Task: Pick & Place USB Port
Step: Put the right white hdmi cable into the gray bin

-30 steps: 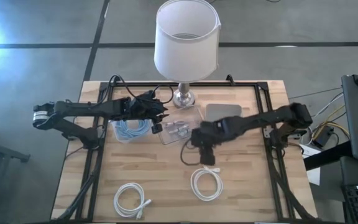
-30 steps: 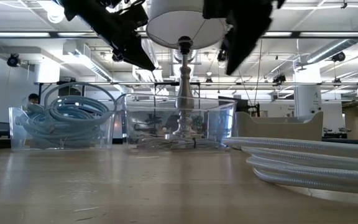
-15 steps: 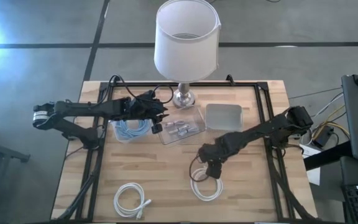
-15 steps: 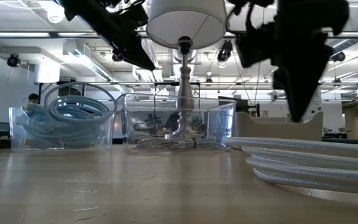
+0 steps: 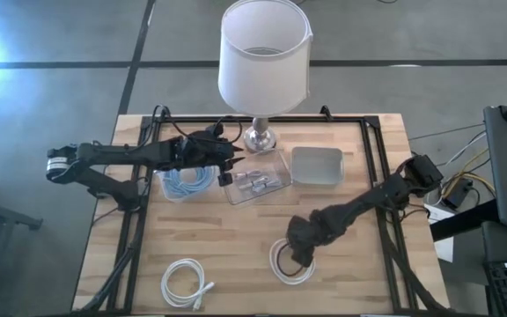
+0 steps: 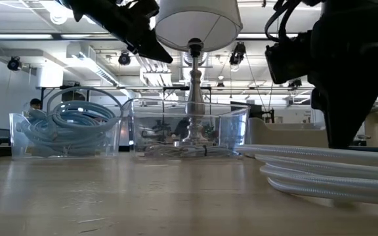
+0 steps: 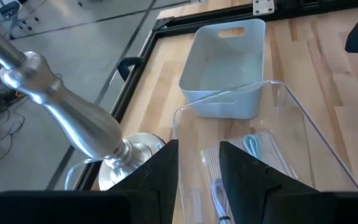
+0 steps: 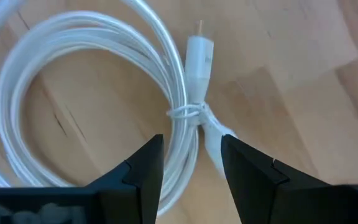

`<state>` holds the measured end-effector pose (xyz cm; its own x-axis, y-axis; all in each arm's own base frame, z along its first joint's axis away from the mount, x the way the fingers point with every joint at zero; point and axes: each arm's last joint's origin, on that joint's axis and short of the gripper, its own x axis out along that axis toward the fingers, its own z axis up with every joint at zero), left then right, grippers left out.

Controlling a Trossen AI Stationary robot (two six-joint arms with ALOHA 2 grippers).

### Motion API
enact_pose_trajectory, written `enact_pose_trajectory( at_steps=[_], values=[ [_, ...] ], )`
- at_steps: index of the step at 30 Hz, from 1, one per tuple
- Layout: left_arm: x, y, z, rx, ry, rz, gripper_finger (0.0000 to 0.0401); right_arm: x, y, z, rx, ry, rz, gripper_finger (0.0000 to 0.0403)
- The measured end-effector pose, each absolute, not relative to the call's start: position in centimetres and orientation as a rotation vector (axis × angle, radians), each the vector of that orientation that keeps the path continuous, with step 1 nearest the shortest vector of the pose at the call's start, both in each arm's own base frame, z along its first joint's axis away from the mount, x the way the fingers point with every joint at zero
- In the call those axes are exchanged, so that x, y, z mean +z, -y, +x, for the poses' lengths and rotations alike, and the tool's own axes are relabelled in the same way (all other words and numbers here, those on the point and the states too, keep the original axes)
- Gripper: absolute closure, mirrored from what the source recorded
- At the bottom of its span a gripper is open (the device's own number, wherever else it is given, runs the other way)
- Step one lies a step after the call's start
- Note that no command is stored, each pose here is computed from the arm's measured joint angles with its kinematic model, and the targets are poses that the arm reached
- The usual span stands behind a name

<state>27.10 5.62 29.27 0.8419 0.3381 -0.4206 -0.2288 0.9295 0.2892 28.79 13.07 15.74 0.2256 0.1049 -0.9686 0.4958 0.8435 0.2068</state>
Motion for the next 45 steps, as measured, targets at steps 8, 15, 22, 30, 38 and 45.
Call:
enact_pose_trajectory(
  at_steps=[8, 15, 22, 30, 38, 45],
  values=[
    [29.3, -5.6, 27.1, 0.299, -0.489, 0.245, 0.0282, 14.0, -13.2, 29.2, -0.279, -1.346, 0.408, 0.0246],
    [29.3, -5.6, 27.1, 0.298, -0.489, 0.246, 0.0282, 13.9, -13.5, 30.0, -0.312, -1.302, 0.354, 0.0265],
    [29.3, -5.6, 27.1, 0.298, -0.490, 0.246, 0.0282, 13.8, -13.8, 30.6, -0.261, -1.315, 0.316, 0.0336],
    [29.3, -5.6, 27.1, 0.297, -0.489, 0.251, 0.0282, 16.0, -14.2, 31.3, -0.170, -1.329, 0.248, 0.0383],
    [29.3, -5.6, 27.1, 0.297, -0.490, 0.251, 0.0282, 20.1, -13.2, 30.4, -0.331, -1.418, 0.098, 0.0385],
    [29.3, -5.6, 27.1, 0.297, -0.489, 0.251, 0.0282, 23.4, -11.8, 28.6, -0.563, -1.461, -0.093, 0.0385]
  ],
)
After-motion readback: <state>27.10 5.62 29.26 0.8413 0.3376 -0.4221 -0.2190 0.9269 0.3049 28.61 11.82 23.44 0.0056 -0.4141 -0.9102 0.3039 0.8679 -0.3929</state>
